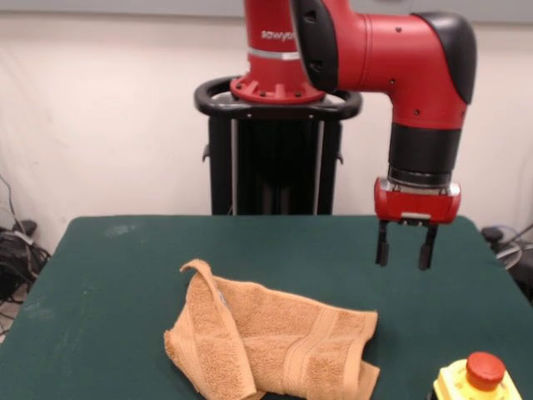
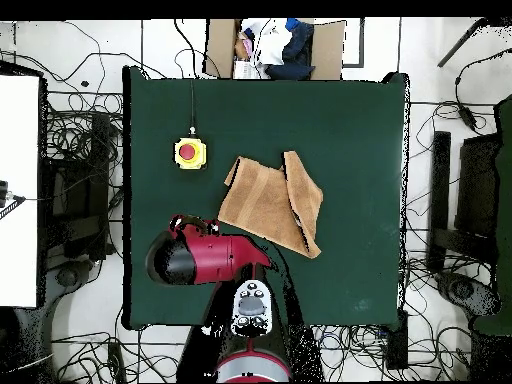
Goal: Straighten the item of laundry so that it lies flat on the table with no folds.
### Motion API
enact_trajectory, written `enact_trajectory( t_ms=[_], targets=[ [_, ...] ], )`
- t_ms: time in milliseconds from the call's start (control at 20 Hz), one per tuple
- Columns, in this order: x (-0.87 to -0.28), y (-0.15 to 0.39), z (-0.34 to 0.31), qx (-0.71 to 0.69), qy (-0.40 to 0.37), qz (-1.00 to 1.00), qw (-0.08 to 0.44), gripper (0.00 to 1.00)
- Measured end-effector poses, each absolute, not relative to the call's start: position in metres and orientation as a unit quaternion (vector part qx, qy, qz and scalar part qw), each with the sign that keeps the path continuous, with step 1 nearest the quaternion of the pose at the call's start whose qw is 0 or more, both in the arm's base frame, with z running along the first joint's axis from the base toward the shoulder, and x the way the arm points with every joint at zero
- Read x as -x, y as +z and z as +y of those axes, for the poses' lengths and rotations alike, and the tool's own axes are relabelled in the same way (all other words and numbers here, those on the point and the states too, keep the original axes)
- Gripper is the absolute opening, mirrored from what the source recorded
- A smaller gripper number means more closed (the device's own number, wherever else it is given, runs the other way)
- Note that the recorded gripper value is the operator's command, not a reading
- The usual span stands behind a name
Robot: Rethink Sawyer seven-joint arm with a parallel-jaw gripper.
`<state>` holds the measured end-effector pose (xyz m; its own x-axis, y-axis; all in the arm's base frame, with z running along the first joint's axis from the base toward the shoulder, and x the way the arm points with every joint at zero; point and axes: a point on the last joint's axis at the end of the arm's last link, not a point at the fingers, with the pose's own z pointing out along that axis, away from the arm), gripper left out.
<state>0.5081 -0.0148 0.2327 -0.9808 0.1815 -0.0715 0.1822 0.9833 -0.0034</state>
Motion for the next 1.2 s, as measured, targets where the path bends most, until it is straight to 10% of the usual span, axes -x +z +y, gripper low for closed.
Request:
enact_trajectory(
  t_ms=[750,1200],
  targets=[
    [-0.496,0.064,-0.012,-0.014,-0.001,0.999,0.034,1.00],
    [-0.491,0.106,0.024,0.015,-0.006,1.000,0.018,1.00]
  ],
)
